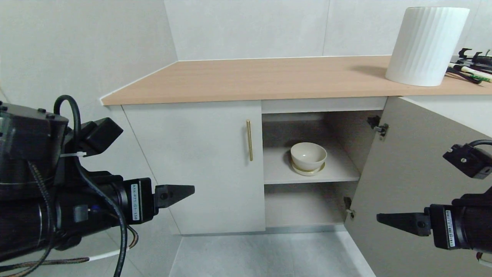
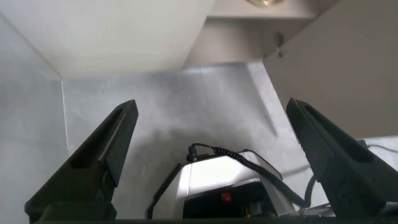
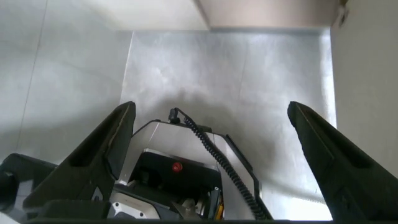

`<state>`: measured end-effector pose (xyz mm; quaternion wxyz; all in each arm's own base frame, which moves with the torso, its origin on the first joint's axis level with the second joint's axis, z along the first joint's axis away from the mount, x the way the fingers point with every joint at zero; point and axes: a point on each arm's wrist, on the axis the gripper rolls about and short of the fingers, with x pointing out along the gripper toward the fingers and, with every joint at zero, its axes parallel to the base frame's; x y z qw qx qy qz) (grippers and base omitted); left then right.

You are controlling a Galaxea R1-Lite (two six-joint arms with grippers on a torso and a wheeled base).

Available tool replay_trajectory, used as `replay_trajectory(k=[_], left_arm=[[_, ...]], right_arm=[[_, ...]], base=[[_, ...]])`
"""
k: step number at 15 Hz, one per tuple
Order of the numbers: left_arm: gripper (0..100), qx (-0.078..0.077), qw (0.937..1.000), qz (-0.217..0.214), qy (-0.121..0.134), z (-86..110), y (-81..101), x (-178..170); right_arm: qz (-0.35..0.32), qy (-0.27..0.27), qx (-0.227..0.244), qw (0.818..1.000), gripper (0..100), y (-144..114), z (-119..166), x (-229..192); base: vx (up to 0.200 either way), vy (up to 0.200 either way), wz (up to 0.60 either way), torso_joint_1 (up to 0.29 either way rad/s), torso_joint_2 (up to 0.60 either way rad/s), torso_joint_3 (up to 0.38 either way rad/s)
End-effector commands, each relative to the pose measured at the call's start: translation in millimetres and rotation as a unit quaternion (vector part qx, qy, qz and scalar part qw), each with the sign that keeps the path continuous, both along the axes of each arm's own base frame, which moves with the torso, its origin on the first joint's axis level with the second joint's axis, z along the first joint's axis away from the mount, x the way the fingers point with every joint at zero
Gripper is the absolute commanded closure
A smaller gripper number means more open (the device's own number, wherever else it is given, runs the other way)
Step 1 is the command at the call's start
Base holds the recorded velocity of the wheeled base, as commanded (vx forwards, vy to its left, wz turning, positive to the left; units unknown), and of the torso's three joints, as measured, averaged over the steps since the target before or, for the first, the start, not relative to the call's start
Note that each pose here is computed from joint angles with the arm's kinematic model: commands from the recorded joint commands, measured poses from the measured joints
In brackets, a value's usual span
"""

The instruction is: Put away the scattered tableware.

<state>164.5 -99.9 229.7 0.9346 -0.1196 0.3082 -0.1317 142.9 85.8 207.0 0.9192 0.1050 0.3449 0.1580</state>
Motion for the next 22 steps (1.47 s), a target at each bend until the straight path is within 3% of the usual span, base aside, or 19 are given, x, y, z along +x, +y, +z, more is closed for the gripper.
replay_trajectory(k=[1,4,18,22], left_arm=[[0,0.002,1.0000,0.000,0.003,-1.7,-0.8,1.2],[0,0.003,1.0000,0.001,0.004,-2.0,-0.9,1.5],[0,0.005,1.0000,0.001,0.005,-2.8,-0.8,1.4],[0,0.013,0.9999,-0.003,0.005,-4.5,-0.8,0.9]], right_arm=[[0.000,0.003,-0.001,1.000,0,0.5,-1.1,0.8],[0.000,0.004,-0.003,1.000,0,0.8,-2.0,1.2],[0.000,0.004,-0.003,1.000,0,0.8,-2.0,1.2],[-0.002,-0.002,-0.002,1.000,0,-0.7,0.3,-0.9]], base=[[-0.200,0.000,0.00,-0.002,0.00,0.002],[-0.200,0.000,0.00,0.006,0.00,-0.004],[0.000,0.000,0.00,0.000,0.00,0.000],[0.000,-0.050,0.00,0.001,0.00,-0.001]])
